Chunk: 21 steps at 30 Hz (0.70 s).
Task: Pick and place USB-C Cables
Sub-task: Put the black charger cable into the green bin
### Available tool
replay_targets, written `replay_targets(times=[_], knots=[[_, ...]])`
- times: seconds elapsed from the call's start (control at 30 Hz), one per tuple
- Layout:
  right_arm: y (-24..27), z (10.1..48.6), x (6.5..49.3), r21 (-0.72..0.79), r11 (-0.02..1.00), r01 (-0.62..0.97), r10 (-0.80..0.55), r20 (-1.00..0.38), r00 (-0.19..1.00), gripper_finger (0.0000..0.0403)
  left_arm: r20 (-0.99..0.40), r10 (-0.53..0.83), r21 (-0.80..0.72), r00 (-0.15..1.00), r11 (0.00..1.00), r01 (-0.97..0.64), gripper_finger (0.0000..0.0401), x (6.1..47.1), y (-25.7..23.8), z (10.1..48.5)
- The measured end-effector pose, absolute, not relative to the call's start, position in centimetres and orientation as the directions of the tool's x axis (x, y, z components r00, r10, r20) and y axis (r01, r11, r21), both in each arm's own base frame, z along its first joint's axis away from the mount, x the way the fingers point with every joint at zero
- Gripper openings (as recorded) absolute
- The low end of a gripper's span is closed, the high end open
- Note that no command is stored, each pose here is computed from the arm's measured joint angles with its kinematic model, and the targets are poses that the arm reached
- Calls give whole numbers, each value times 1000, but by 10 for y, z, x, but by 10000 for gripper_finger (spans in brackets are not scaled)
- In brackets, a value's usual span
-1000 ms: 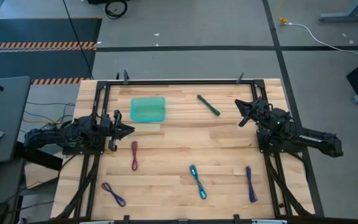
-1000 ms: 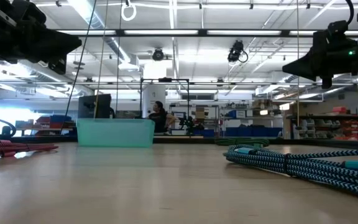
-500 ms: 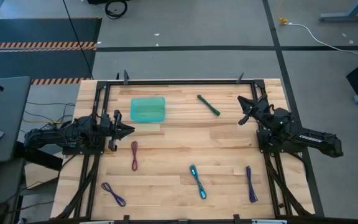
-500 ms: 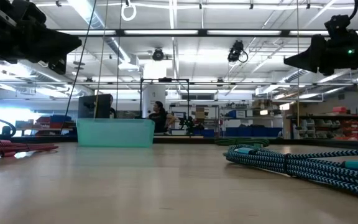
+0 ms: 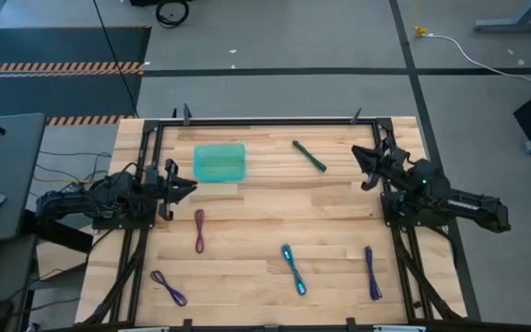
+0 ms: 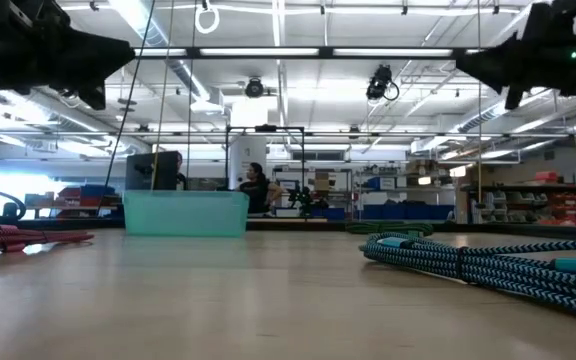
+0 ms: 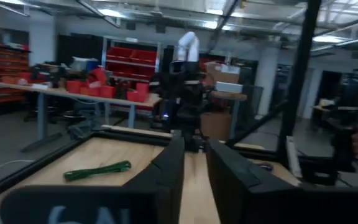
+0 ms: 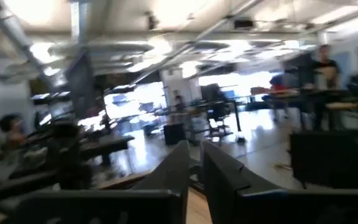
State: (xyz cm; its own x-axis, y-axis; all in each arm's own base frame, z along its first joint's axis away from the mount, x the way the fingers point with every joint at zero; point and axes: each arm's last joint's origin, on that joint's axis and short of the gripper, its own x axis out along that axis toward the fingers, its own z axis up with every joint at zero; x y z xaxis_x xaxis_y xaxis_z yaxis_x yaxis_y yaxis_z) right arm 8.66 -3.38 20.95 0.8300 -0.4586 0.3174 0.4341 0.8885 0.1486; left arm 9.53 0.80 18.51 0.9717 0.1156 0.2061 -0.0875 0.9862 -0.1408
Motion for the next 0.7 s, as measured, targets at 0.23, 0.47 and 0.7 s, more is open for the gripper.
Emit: replay_targets(times=[0.23, 0.47, 0.7], knots=[[-49, 262, 114, 91, 839, 536, -538, -7, 843, 147, 101, 280, -166, 955, 951, -262, 202, 96, 13, 193], [-83, 294, 172, 5, 774, 633, -508, -593, 625, 193, -152, 420, -213, 895, 870, -445, 266, 95, 17, 236], [-116, 272, 225, 34, 786, 618, -325, -827, 459, 188, -326, 495, -181, 805, 803, -567, 252, 113, 21, 260]])
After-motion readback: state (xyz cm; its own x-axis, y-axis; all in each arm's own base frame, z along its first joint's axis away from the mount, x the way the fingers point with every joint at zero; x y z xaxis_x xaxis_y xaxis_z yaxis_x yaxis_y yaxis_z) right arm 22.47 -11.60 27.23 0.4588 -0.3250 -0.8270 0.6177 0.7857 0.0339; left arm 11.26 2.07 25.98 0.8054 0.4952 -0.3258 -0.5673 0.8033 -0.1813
